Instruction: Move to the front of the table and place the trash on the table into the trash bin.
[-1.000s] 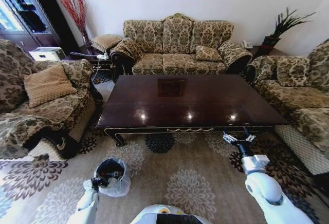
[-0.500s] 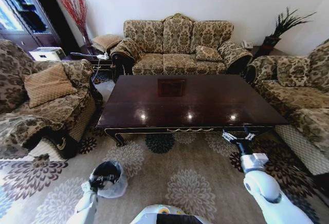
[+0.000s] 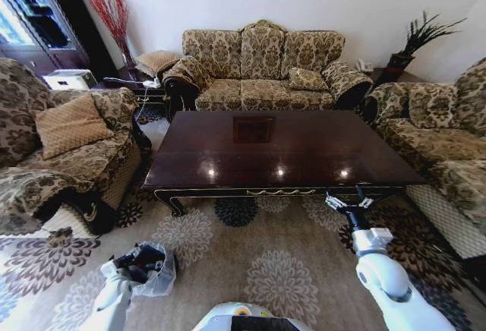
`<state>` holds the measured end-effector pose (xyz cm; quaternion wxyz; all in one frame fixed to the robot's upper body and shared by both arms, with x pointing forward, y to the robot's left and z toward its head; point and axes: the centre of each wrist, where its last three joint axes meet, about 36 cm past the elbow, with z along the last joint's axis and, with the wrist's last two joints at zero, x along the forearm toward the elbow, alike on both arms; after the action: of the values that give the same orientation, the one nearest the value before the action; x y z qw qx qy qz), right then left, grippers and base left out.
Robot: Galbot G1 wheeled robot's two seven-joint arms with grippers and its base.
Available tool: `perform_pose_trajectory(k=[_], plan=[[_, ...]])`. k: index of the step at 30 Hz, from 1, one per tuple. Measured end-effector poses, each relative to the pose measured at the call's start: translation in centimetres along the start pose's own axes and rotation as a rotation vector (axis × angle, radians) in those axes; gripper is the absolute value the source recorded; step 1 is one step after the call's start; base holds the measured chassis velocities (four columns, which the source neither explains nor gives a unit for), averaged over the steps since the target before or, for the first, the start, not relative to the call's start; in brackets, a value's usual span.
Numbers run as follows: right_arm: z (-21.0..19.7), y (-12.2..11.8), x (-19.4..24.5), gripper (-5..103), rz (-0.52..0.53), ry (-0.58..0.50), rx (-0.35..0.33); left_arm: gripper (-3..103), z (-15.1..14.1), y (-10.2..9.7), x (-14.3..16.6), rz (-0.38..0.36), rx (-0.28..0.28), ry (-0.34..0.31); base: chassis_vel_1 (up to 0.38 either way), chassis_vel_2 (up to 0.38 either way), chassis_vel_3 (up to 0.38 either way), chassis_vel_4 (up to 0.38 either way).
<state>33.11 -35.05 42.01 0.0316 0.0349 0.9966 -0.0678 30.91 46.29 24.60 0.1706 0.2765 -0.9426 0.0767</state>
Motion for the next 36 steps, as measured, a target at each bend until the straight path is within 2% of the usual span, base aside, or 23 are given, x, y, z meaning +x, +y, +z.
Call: perform_pose_trajectory(k=[1,2,4,5,6,7,9,10,11,12,13,16,19,24,29,36], plan=[[-0.4,0.0,0.3,100,-0.005,0.005,0.0,100,-2.7,-1.3,1.4,0.046,0.003,-0.043,0.0,0.0,0.0,0.0],[-0.4,0.0,0.3,100,-0.005,0.005,0.0,100,-2.7,-1.3,1.4,0.046,0.003,-0.043,0.0,0.0,0.0,0.0],[-2.2,0.6,1.8,100,-0.033,0.062,-0.002,100,-8.8,-5.5,6.2,0.176,-0.022,-0.143,0.0,0.0,0.0,0.0],[-2.2,0.6,1.8,100,-0.033,0.062,-0.002,100,-8.8,-5.5,6.2,0.176,-0.022,-0.143,0.0,0.0,0.0,0.0],[-3.2,1.1,2.7,100,-0.047,0.087,-0.005,100,-11.1,-7.7,9.3,0.235,-0.054,-0.177,0.0,0.0,0.0,0.0],[-4.2,1.5,3.3,100,-0.057,0.095,-0.007,100,-12.3,-8.8,11.0,0.262,-0.077,-0.192,0.0,0.0,0.0,0.0],[-7.7,2.7,4.8,100,-0.086,0.086,-0.013,100,-16.1,-11.9,16.2,0.332,-0.12,-0.259,0.0,0.0,0.0,0.0],[-7.7,2.7,4.8,100,-0.086,0.086,-0.013,100,-16.1,-11.9,16.2,0.332,-0.12,-0.259,0.0,0.0,0.0,0.0],[-10.5,3.5,5.6,100,-0.097,0.076,-0.027,100,-18.5,-13.6,19.6,0.37,-0.115,-0.288,0.0,0.0,0.0,0.0],[-12.4,4.0,6.2,100,-0.098,0.071,-0.039,100,-19.8,-14.3,21.6,0.397,-0.104,-0.311,0.0,0.0,0.0,0.0],[-12.4,4.0,6.2,100,-0.098,0.071,-0.039,100,-19.8,-14.3,21.6,0.397,-0.104,-0.311,0.0,0.0,0.0,0.0],[-14.3,4.9,7.1,100,-0.09,0.094,-0.061,100,-21.3,-14.5,24.3,0.429,-0.102,-0.337,0.0,0.0,0.0,0.0],[-14.2,5.4,7.3,100,-0.106,0.096,-0.087,100,-21.4,-14.2,24.7,0.423,-0.113,-0.338,0.0,0.0,0.0,0.0],[-13.9,6.4,7.4,100,-0.109,0.061,-0.078,100,-21.2,-13.9,24.3,0.409,-0.119,-0.346,0.0,0.0,0.0,0.0],[-13.9,6.4,7.1,100,-0.083,0.028,-0.067,100,-21.1,-14.1,24.1,0.41,-0.112,-0.358,0.0,0.0,0.0,0.0],[-13.5,6.7,7.4,100,-0.08,0.033,-0.065,100,-20.8,-14.0,24.3,0.404,-0.12,-0.366,-0.008,-0.004,0.008,0.009]])
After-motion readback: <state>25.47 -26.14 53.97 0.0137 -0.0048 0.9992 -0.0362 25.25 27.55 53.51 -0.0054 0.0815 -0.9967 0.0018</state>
